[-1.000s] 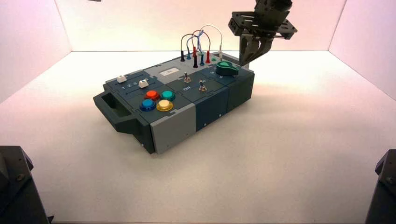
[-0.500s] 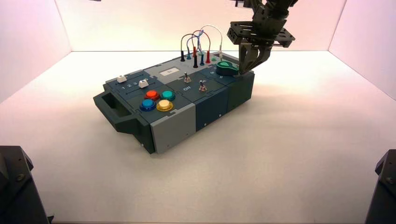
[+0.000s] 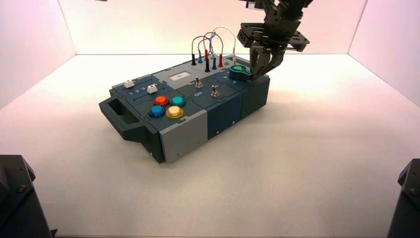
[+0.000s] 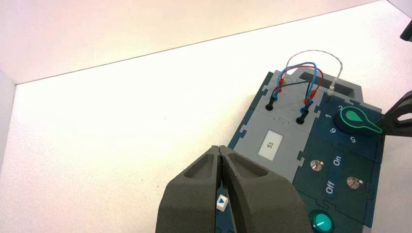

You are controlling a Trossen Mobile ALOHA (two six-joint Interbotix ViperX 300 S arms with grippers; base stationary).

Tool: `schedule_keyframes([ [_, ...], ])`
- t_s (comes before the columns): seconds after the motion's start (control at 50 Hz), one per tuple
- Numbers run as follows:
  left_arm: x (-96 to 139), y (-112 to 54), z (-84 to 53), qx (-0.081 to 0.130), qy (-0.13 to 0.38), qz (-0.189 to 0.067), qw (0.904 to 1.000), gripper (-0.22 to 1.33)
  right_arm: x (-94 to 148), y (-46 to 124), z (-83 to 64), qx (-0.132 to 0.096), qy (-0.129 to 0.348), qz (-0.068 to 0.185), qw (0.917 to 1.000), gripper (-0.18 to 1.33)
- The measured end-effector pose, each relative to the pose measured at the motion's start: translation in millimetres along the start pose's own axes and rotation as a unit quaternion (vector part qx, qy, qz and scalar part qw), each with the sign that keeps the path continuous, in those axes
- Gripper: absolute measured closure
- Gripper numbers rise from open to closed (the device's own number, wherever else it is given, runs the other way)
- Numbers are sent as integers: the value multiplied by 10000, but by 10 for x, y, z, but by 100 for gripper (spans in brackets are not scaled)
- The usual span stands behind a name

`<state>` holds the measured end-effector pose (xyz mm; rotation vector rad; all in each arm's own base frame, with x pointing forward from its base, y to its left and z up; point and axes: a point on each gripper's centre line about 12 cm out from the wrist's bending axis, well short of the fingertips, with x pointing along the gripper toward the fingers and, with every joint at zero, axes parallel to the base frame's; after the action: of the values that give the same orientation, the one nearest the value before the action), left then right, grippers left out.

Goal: Turn the knob to position 5.

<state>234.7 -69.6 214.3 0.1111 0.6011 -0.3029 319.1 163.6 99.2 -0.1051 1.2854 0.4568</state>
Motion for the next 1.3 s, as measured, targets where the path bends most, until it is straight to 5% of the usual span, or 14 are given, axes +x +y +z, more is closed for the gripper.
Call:
schedule_keyframes([
  [1.3,3,0,-4,0,15,-2,10000,127,10,168,-33,-68,158,163,9997,129],
])
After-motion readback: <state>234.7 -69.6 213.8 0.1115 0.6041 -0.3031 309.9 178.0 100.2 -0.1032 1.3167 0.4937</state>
